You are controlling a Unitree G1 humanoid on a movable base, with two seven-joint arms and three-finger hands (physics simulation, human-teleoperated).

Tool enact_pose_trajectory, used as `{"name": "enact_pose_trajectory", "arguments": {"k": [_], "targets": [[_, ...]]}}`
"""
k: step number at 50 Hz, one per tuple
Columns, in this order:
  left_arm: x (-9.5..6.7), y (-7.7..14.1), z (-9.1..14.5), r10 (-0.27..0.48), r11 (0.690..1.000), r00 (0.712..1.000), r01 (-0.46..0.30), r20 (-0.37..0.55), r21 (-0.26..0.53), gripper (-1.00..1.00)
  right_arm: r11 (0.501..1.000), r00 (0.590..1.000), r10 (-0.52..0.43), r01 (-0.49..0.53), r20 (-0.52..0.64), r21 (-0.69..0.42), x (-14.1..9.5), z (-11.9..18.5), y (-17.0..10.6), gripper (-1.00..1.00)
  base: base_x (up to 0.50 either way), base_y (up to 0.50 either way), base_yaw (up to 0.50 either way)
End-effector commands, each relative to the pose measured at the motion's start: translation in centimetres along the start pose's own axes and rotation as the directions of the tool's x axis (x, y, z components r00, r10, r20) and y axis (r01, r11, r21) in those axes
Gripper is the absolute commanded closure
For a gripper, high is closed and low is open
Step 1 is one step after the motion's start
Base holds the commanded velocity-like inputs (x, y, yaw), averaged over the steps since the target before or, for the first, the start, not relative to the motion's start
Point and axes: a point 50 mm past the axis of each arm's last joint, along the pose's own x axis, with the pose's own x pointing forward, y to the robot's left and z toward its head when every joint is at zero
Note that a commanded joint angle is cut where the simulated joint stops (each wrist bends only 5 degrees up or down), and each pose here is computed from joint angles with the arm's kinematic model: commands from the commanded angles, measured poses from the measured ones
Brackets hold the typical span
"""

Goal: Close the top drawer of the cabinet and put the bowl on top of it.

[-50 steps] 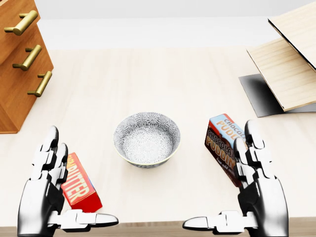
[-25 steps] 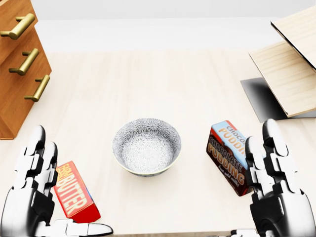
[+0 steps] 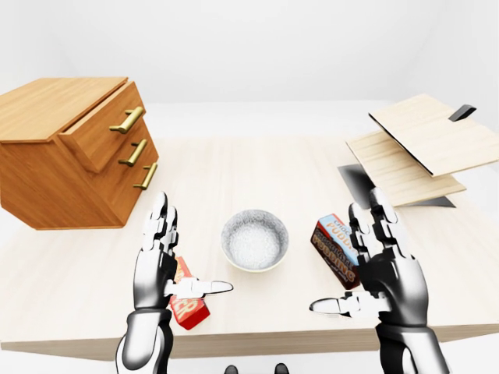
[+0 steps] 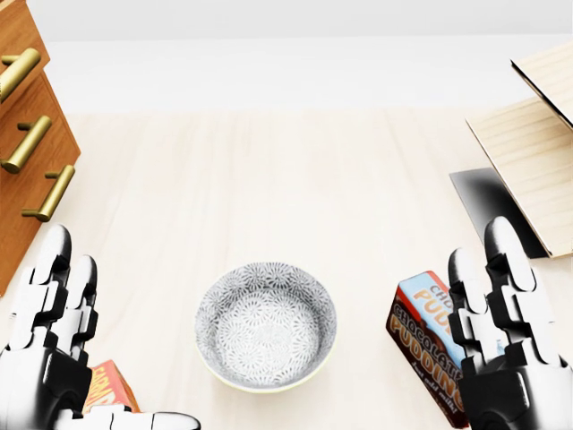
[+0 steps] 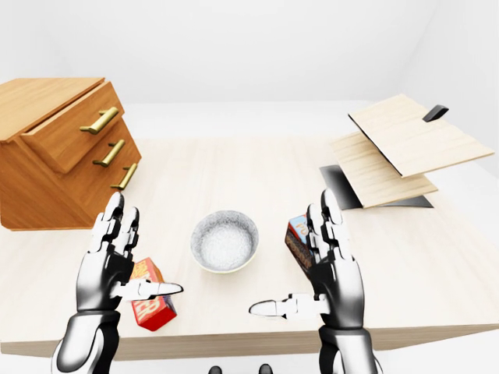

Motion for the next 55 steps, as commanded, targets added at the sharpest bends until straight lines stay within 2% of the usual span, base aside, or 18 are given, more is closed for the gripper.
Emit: {"name": "enact_pose_trajectory", "arguments": {"k": [1,8,34,55], "targets": [[-0.06,-0.07,0.07,-0.003,1.000,1.000,0.003,0.002,0.000,-1.00,1.000,1.000,0.000,0.000,0.007,0.000,-0.12,0.14,0.05,-1.00,0.29,0.00,0.00],[-0.06,-0.29,-0.04,-0.010,1.000,1.000,0.010,-0.001,0.001,-1.00,1.000,1.000,-0.016,0.016,0.006,-0.003,0.08,-0.11,-0.09,-1.00,0.26,0.00,0.00],[-0.08,-0.24,-0.06,-0.015,1.000,1.000,0.015,-0.004,0.001,-1.00,0.998,0.996,-0.054,0.056,0.074,-0.030,-0.14,0.38,-0.41,-1.00,0.00,0.00,0.00],[-0.08,-0.30,-0.13,-0.018,1.000,1.000,0.018,-0.006,0.004,-1.00,0.999,0.996,-0.036,0.039,0.081,-0.027,-0.33,0.53,-0.28,-1.00,0.00,0.37,0.00]]}}
